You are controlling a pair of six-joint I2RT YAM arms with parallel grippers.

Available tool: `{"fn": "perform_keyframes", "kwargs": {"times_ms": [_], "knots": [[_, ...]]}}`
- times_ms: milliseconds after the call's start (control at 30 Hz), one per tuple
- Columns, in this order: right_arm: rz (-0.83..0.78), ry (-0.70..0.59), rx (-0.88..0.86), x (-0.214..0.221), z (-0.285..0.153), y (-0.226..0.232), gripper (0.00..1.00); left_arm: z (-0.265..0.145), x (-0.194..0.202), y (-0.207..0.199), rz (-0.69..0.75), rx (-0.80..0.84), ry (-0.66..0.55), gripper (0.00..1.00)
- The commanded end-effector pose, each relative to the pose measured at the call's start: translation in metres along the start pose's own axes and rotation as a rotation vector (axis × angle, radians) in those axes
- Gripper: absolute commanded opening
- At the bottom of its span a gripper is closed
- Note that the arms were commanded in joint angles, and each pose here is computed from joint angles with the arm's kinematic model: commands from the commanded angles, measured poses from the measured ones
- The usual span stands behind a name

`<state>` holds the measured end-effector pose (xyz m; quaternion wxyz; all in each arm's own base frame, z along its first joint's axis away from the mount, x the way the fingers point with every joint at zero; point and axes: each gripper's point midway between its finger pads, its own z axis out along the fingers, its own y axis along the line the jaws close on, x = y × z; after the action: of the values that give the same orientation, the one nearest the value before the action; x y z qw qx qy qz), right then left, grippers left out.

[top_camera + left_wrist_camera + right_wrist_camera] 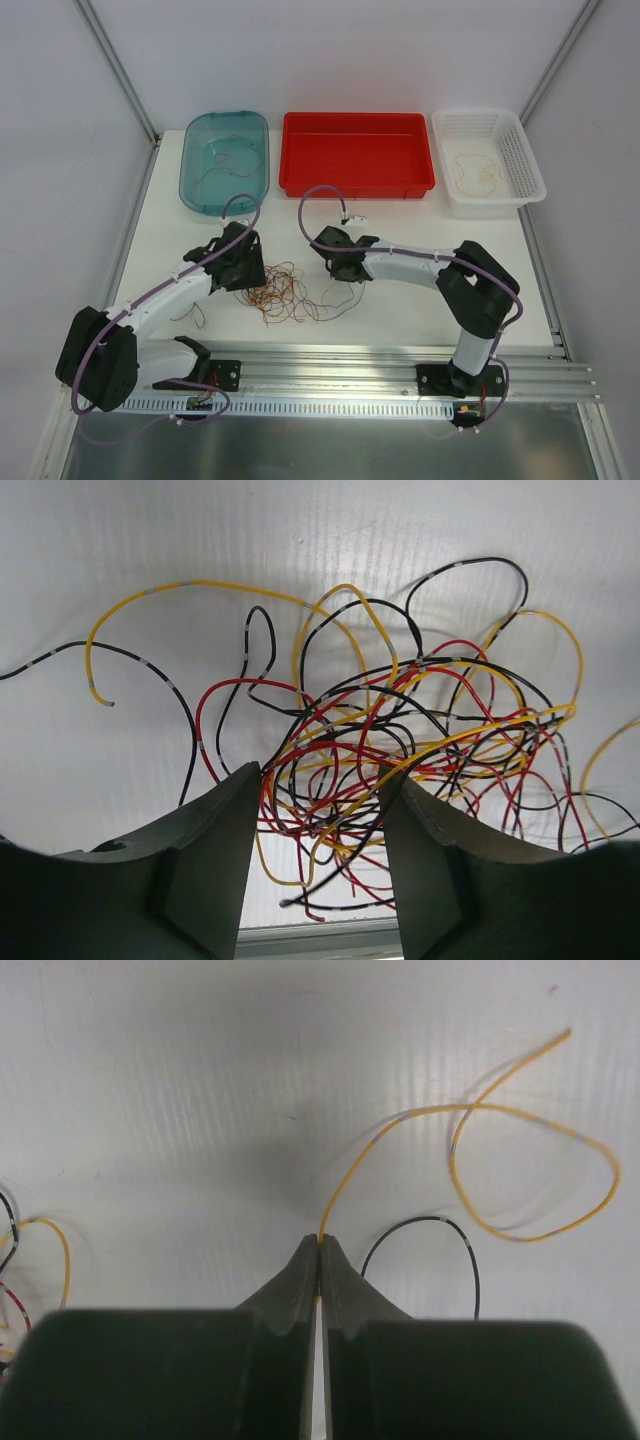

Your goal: Untangle the cables

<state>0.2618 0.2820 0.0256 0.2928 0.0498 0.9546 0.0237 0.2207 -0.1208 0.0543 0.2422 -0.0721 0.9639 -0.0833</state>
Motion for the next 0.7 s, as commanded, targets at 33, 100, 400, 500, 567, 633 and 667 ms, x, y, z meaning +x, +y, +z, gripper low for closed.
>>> {"fn": "perform_keyframes", "kwargs": {"times_ms": [33, 100, 400, 500, 567, 633, 667], "knots": [[0.021, -0.139, -0.036, -0.042, -0.049, -0.011, 0.01, 0.009, 0.008, 0.007, 0.0, -0.041, 0.013, 0.47], [0.0, -0.189, -0.031, -0.057, -0.067, -0.021, 0.01, 0.012, 0.01, 0.009, 0.002, -0.054, 0.024, 0.44], [0.011, -0.522, -0.146, -0.161, -0.22, -0.084, 0.01, 0.022, 0.016, 0.017, 0.023, -0.102, 0.056, 0.41], [0.033, -0.628, -0.191, -0.191, -0.271, -0.12, 0.01, 0.024, 0.017, 0.02, 0.028, -0.116, 0.061, 0.4], [0.025, -0.68, -0.237, -0.199, -0.301, -0.137, 0.01, 0.026, 0.019, 0.021, 0.031, -0.128, 0.072, 0.4], [0.054, -0.752, -0.273, -0.212, -0.335, -0.153, 0.01, 0.028, 0.019, 0.022, 0.032, -0.136, 0.076, 0.4], [0.02, -0.768, -0.291, -0.213, -0.345, -0.154, 0.01, 0.029, 0.02, 0.022, 0.034, -0.139, 0.083, 0.4]]}}
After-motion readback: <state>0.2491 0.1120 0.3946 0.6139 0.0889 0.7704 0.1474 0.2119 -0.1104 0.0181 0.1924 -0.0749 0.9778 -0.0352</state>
